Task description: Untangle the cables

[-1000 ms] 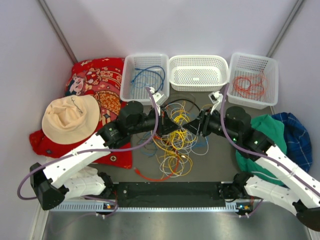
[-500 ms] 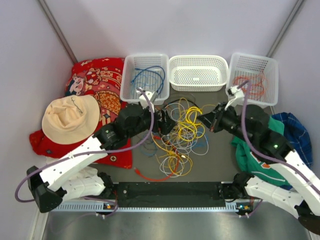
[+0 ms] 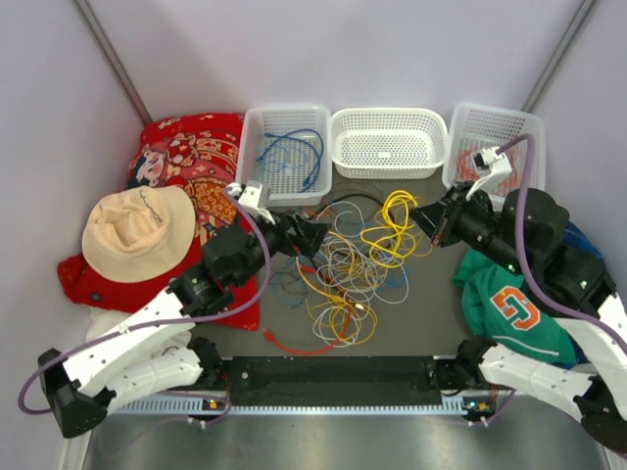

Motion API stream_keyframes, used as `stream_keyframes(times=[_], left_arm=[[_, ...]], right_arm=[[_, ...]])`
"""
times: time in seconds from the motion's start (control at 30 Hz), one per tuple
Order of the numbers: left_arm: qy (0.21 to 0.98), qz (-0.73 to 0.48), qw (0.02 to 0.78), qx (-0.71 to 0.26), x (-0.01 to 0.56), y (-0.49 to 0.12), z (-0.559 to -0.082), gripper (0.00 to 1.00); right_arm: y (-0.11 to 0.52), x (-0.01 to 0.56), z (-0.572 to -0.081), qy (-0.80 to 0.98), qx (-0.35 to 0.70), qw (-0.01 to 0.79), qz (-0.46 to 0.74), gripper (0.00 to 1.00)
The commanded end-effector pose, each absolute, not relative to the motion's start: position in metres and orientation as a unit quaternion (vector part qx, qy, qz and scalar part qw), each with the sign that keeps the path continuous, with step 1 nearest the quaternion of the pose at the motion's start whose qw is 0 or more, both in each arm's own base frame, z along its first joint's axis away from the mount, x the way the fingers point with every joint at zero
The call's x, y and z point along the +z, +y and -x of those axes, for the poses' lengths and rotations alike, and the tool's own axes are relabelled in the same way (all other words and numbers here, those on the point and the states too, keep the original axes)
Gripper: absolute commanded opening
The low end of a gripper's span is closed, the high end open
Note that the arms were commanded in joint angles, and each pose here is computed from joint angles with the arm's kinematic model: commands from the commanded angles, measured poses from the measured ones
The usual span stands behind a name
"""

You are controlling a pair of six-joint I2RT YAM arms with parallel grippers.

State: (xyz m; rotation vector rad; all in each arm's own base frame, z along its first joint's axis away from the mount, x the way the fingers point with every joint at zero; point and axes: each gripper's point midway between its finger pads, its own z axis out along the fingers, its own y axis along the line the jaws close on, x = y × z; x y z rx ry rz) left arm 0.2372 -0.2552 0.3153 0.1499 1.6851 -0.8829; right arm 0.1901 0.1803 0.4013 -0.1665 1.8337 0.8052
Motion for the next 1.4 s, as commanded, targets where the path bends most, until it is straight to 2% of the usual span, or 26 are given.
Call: stream_keyframes(times=[0.0, 0.17, 0.43, 0.77, 0.9, 0.93, 1.0, 1.03, 1.13, 1.17, 1.2, 1.37], left_arm=[[0.573, -0.083, 0.641, -0.504, 0.409, -0.276, -0.220, 0.99], [0.545, -0.117, 0.619, -0.553, 0.429, -0.307, -0.215, 0.99], [0.524, -0.140, 0.610, -0.578, 0.438, -0.331, -0.212, 0.99], [0.518, -0.199, 0.573, -0.603, 0.429, -0.365, -0.194, 0.99], [0.579, -0.234, 0.564, -0.540, 0.393, -0.389, -0.202, 0.79], [0.591, -0.236, 0.565, -0.525, 0.386, -0.391, -0.206, 0.68], [0.614, -0.225, 0.579, -0.487, 0.377, -0.392, -0.223, 0.57], [0.627, -0.220, 0.582, -0.469, 0.369, -0.391, -0.230, 0.44], [0.676, -0.169, 0.610, -0.378, 0.354, -0.375, -0.266, 0.19], [0.690, -0.164, 0.611, -0.352, 0.346, -0.374, -0.275, 0.03], [0.695, -0.138, 0.634, -0.312, 0.354, -0.362, -0.290, 0.00], [0.735, -0.095, 0.649, -0.171, 0.334, -0.323, -0.317, 0.00]], right_arm=[[0.187, 0.404, -0.183, 0.769, 0.355, 0.524, 0.083, 0.00], [0.191, 0.396, -0.182, 0.775, 0.360, 0.513, 0.084, 0.00], [0.195, 0.385, -0.183, 0.781, 0.362, 0.502, 0.084, 0.00], [0.198, 0.377, -0.185, 0.785, 0.360, 0.496, 0.087, 0.00], [0.201, 0.378, -0.184, 0.784, 0.365, 0.494, 0.088, 0.00], [0.201, 0.379, -0.184, 0.784, 0.367, 0.494, 0.087, 0.00], [0.203, 0.384, -0.180, 0.779, 0.377, 0.492, 0.095, 0.00], [0.204, 0.386, -0.179, 0.776, 0.382, 0.492, 0.098, 0.00], [0.203, 0.394, -0.175, 0.772, 0.388, 0.493, 0.101, 0.00], [0.201, 0.397, -0.173, 0.769, 0.390, 0.496, 0.101, 0.00], [0.200, 0.402, -0.172, 0.766, 0.392, 0.500, 0.101, 0.00], [0.186, 0.414, -0.166, 0.762, 0.381, 0.514, 0.098, 0.00]])
